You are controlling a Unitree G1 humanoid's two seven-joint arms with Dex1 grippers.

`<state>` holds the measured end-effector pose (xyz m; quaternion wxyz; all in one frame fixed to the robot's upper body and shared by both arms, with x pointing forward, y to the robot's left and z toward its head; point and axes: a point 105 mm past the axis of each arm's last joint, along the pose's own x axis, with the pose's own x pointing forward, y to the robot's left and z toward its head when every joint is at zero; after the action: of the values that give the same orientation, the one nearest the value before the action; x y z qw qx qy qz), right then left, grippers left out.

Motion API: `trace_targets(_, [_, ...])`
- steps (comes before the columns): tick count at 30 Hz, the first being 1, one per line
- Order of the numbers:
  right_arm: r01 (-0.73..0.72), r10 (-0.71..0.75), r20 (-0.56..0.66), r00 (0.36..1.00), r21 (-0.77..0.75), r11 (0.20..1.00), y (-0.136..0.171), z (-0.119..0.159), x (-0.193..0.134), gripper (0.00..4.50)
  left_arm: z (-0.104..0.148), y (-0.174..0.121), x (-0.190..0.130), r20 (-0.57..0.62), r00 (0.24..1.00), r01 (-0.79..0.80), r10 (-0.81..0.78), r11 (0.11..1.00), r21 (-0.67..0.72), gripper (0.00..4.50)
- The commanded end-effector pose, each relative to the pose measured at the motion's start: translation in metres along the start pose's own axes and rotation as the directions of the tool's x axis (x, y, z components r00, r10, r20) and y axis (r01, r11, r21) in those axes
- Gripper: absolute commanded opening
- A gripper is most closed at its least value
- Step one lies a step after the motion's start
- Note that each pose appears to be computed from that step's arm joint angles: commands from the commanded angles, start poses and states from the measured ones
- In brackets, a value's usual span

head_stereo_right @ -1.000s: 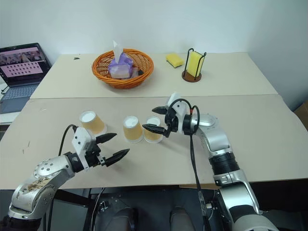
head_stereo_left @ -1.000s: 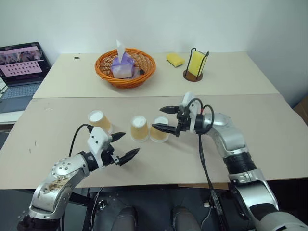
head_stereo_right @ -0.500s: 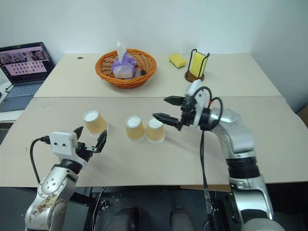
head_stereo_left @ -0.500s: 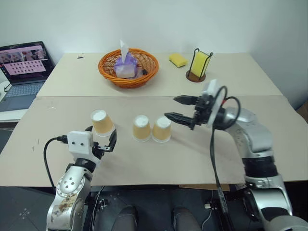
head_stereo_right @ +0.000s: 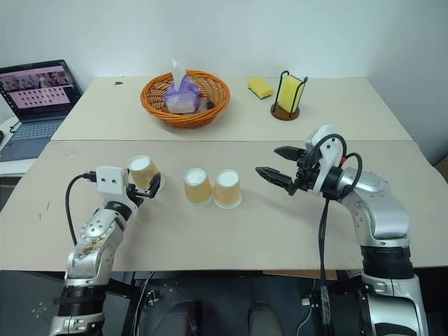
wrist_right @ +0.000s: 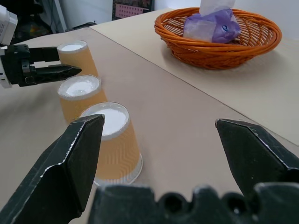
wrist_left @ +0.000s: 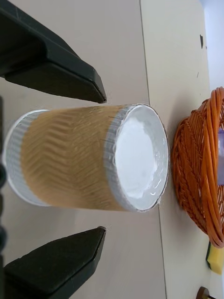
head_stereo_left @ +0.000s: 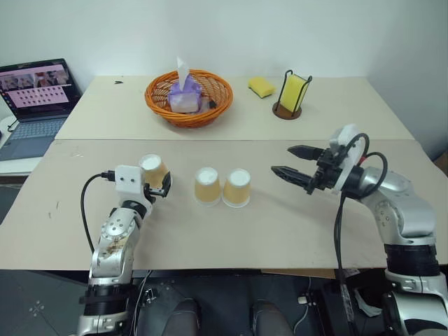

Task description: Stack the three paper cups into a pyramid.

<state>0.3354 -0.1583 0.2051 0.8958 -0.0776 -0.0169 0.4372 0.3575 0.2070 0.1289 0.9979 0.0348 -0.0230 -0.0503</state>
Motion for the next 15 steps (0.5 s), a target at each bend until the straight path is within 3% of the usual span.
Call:
trace_targets(1, [0.006, -0.005, 0.041, 0.999, -0.039, 0.999, 0.004, 0.015, -0.005, 4.44, 0.014, 0.002, 0.005, 0.055, 0.998, 0.018, -0.019, 0.999, 0.028, 4.5])
trace_targets(15, [0.028, -0.028, 0.011, 1.0, -0.031, 0.999, 0.008, 0.004, -0.005, 4.44, 0.027, -0.002, 0.019, 0.079, 0.995, 0.053, -0.054, 0.999, 0.014, 4.5])
